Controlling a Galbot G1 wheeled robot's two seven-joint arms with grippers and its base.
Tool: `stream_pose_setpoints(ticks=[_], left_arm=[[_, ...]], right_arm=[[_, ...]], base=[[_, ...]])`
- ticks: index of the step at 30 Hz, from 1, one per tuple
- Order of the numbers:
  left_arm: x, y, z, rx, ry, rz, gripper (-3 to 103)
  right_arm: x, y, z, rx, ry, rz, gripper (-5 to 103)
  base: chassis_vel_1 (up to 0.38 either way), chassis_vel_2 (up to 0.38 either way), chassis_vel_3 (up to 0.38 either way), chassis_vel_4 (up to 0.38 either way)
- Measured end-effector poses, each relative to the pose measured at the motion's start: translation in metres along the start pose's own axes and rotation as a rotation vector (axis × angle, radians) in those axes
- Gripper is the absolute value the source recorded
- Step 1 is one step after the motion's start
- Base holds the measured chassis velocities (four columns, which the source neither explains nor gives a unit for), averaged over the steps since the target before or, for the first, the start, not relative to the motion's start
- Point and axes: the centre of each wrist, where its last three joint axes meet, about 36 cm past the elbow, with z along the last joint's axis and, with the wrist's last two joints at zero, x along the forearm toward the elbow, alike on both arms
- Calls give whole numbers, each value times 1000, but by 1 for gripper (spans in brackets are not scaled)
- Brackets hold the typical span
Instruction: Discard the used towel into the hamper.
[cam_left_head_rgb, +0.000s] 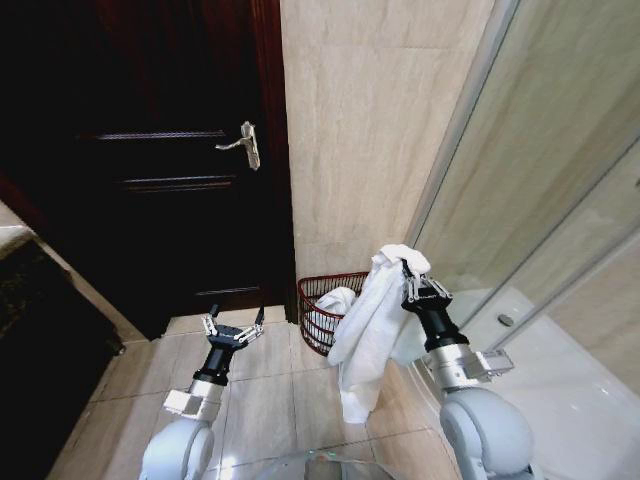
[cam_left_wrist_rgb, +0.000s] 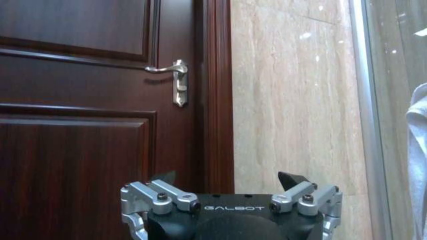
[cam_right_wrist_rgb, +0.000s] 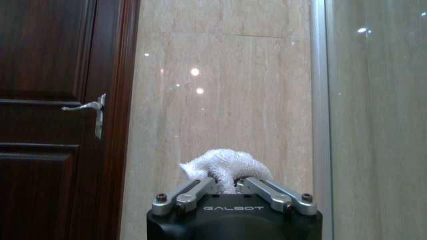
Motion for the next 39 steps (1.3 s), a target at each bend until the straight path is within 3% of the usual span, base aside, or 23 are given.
stream_pose_setpoints(ticks=[14, 20, 25, 32, 39], left_arm=[[0, 0, 2, 1, -4, -4, 100], [2, 5, 5, 13, 3, -80, 100], [2, 3, 12, -3, 19, -99, 100], [-17, -5, 3, -1, 7, -117, 100], [-19, 0, 14, -13, 35, -133, 100]], right_arm=[[1, 0, 1, -5, 5, 0, 7], [-7, -9, -21, -71, -18, -2, 7], [-26, -22, -39, -137, -34, -3, 7], [-63, -31, -88, -210, -188, -61, 7], [-84, -35, -125, -214, -282, -131, 7]], base=[[-83, 81, 84, -82], [-14, 18, 20, -18], [0, 0, 0, 0], [0, 0, 0, 0], [0, 0, 0, 0]])
